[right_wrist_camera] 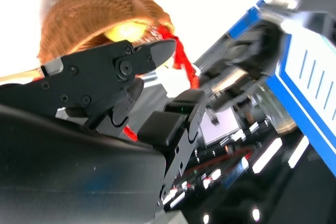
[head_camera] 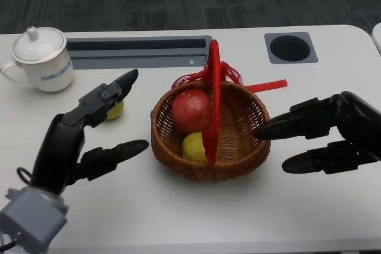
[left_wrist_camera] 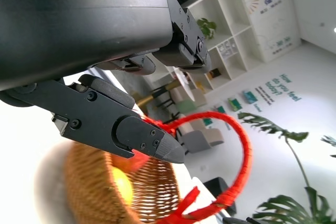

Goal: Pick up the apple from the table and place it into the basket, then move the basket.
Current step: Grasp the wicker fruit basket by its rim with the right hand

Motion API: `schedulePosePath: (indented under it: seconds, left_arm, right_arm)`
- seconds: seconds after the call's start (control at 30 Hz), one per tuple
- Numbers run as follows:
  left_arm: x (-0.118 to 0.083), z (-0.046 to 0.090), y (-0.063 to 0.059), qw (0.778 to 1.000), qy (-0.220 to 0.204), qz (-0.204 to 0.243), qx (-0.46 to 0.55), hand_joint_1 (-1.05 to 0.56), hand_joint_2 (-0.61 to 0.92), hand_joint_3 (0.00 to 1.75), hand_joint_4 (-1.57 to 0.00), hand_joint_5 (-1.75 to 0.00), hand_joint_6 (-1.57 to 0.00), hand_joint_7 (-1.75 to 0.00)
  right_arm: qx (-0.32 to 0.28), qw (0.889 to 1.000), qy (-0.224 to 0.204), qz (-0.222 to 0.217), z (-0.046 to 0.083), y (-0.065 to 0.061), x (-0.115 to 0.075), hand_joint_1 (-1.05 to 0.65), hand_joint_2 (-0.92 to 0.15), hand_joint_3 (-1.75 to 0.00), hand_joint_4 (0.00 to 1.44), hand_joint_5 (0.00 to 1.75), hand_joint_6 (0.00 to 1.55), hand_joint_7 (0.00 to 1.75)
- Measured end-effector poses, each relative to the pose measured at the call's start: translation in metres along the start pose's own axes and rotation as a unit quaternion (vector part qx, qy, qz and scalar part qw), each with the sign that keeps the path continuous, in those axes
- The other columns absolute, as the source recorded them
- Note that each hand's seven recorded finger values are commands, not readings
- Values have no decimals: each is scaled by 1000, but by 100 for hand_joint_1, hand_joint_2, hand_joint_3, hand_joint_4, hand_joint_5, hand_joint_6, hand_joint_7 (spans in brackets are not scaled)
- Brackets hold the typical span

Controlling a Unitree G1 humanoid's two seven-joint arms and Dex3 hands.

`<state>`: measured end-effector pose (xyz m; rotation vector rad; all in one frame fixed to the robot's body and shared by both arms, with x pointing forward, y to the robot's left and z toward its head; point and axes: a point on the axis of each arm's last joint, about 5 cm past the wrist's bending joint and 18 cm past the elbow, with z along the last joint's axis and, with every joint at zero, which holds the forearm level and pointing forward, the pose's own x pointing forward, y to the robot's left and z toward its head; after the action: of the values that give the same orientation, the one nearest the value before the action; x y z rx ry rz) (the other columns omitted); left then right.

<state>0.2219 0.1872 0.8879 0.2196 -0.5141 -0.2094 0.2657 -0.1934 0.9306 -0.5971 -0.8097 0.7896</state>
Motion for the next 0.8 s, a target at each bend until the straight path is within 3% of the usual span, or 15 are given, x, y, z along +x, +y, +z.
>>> schedulePosePath:
  seconds: [0.17, 0.3, 0.4, 0.63, 0.8]
  left_arm:
    - [-18, -3, 10, 1000, 18, 15, 1, -37, 92, 2, -46, -1, -52, -1]
    - [-31, -5, 13, 999, 31, 18, -3, -45, 90, 0, -45, 0, -50, 0]
    - [-42, -4, 21, 999, 40, 5, 5, -53, 88, 0, -42, 0, -46, 0]
    - [-52, 5, 53, 997, 49, -42, 36, -59, 76, 0, -44, -2, -47, -1]
    - [-52, 6, 59, 996, 53, -56, 34, -60, 73, 0, -49, -3, -50, -2]
  right_arm:
    - [-51, 997, 4, 64, -6, -12, 19, -51, -84, 0, 95, 1, 89, 1]
    - [-85, 991, 7, 102, -9, -15, 32, -53, -85, -1, 95, 1, 87, 0]
    - [-105, 985, 18, 138, -12, -14, 38, -54, -85, -1, 91, 0, 83, 0]
    - [-151, 969, 34, 195, -17, -10, 49, -60, -83, 0, 85, 0, 74, 0]
    - [-181, 955, 28, 234, -19, -1, 57, -59, -82, 0, 85, 0, 75, 0]
